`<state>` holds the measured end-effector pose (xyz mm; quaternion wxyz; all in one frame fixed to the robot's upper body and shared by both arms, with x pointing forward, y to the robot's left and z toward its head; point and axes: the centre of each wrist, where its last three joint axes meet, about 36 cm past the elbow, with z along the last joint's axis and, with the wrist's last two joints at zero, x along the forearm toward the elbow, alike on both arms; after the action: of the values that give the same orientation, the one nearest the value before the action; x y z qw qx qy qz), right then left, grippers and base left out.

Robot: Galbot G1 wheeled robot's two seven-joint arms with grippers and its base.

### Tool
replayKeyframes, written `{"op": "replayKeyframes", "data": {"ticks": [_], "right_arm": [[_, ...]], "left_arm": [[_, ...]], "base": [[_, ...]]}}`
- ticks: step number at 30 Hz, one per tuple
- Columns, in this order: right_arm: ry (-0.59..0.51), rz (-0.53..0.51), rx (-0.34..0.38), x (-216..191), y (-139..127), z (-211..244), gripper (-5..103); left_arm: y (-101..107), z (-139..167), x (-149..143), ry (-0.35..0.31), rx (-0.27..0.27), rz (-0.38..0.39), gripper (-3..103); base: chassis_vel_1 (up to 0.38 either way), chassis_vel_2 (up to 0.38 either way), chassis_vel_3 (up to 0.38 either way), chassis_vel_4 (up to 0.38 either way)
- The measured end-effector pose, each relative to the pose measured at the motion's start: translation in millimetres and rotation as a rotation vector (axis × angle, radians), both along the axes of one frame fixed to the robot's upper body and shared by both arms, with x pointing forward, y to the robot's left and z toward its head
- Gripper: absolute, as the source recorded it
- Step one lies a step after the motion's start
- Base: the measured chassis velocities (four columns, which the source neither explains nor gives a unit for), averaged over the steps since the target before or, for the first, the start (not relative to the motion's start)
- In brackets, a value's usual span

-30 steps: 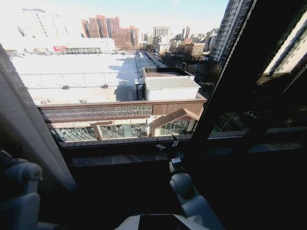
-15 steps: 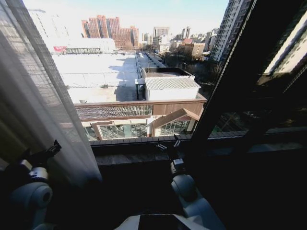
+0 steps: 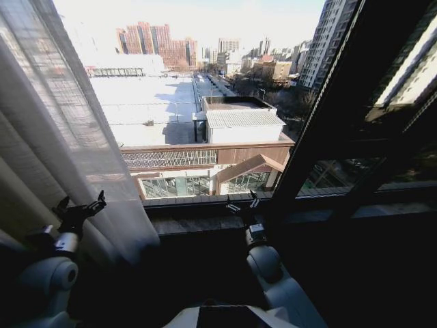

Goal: Open the curtains by pulling them apart, changing their state from closed to fully open.

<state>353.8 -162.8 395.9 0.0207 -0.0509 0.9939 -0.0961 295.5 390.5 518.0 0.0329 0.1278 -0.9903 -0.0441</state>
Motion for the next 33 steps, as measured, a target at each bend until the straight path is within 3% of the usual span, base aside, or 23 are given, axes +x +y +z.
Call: {"op": "replayKeyframes", "data": {"ticks": [10, 24, 27, 30, 33], "right_arm": [[0.017, 0.004, 0.007, 8, -7, -5, 100], [0.027, -0.018, 0.006, 11, -18, -11, 100], [0.026, -0.018, 0.01, 13, -16, -12, 100], [0.024, -0.015, 0.014, 13, -12, -12, 100], [0.019, -0.01, 0.012, 13, -6, -11, 100]], "left_arm": [[-18, -1, 6, 0.023, -0.02, -0.09, 100], [14, -34, 57, 0.057, 0.012, -0.092, 101], [18, -35, 60, 0.048, 0.021, -0.093, 87], [19, -35, 59, 0.044, 0.021, -0.094, 82], [23, -34, 58, 0.029, 0.016, -0.087, 66]], "base": [[0.0, 0.0, 0.0, 0.0], [0.0, 0.0, 0.0, 0.0], [0.0, 0.0, 0.0, 0.0], [0.0, 0.0, 0.0, 0.0], [0.0, 0.0, 0.0, 0.0]]}}
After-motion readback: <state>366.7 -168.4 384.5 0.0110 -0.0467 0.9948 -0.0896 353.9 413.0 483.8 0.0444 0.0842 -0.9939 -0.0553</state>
